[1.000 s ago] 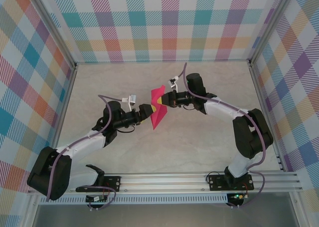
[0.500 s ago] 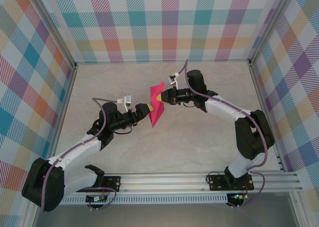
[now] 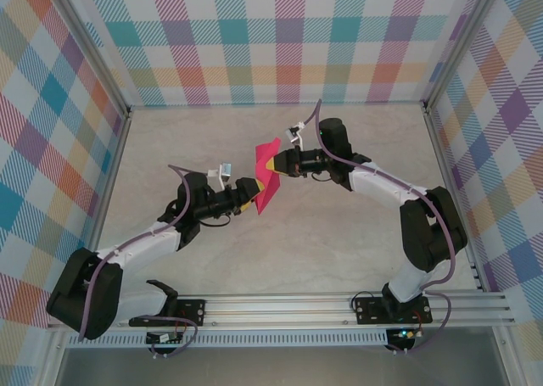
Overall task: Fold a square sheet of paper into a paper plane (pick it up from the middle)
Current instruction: Turn over the paper at the center of the table.
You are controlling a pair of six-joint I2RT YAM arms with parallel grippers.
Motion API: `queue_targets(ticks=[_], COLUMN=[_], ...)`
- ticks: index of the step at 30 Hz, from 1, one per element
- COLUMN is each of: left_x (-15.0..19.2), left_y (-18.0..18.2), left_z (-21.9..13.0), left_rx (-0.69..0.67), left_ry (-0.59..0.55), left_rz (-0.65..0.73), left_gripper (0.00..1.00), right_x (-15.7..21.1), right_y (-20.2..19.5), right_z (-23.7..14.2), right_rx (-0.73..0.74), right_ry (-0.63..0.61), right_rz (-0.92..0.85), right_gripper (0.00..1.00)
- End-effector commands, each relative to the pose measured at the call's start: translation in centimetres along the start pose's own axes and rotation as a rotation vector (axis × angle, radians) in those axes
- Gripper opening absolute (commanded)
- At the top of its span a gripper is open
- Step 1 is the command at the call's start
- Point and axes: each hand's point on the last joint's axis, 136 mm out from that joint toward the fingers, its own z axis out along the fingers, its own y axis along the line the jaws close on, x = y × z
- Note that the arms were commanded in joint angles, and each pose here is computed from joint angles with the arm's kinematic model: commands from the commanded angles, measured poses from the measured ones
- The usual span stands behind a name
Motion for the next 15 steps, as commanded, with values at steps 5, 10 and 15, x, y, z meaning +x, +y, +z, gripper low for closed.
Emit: queue_targets(ticks=[5, 10, 15], left_x=[-0.9, -0.8, -0.9], left_y=[-4.6, -5.8, -5.4], left_z=[0.3, -0.3, -0.2], left_rx=[0.157, 0.189, 0.167], left_ry=[-0.010, -0.023, -0.027], left_rz=[0.075, 0.124, 0.127], left_gripper=[0.55, 0.48, 0.44], right_x=[-0.8, -0.6, -0.7], right_y=[0.4, 0.0, 0.1], right_z=[0.1, 0.1, 0.1], right_rx=[-0.023, -0.013, -0.012], right_ry=[0.001, 0.003, 0.001], right_rz=[-0.019, -0.009, -0.011], right_gripper=[0.08, 0.08, 0.08])
